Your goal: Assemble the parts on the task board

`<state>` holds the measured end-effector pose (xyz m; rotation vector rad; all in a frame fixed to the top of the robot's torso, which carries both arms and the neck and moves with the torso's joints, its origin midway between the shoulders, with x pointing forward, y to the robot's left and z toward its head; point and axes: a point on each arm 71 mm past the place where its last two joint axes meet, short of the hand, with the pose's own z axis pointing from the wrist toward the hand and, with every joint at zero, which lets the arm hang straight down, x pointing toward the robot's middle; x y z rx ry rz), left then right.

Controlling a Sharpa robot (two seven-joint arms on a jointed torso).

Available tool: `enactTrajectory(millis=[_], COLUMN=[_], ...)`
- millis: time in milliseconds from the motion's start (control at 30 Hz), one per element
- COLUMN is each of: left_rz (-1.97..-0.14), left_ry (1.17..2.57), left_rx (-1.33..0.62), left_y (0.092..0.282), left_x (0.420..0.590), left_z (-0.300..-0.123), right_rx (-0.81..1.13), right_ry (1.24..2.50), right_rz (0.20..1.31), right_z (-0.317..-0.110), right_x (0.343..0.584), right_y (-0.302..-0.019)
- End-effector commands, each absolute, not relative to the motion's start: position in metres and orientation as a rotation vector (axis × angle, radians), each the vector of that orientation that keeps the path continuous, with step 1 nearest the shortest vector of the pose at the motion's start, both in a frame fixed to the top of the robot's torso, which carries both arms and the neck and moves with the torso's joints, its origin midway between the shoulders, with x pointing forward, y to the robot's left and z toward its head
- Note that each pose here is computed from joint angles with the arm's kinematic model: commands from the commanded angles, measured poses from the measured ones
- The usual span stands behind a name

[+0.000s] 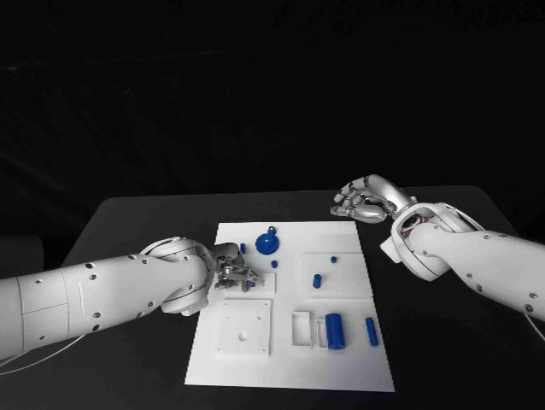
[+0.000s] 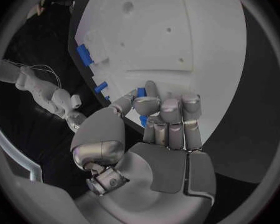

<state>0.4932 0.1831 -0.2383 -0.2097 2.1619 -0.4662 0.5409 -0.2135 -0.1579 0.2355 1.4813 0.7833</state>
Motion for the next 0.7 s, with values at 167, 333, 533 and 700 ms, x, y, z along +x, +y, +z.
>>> enactTrajectory(millis=[167,333,533,700], left_rz=[-0.471,-0.469,-0.478,-0.481], left_ry=[2.173,2.167,2.15,2.147], left_rx=[-0.213,-0.22,-0.229,-0.232], left_y=[0.1825,0.1842,0.184,0.1841], left_x=[0.4911,0.4926,0.4958,0.4965], left_z=[-0.2423,-0.2411,-0.2363,-0.2351], right_rx=[0.224,0.224,0.224,0.224], right_ry=[1.487,1.488,1.488,1.488], right_rz=[0.793,0.793,0.792,0.792], right_z=[-0.1579,-0.158,-0.158,-0.1581], right_x=[0.5406,0.5406,0.5407,0.5408], right_y=[-0.2121,-0.2125,-0.2126,-0.2127])
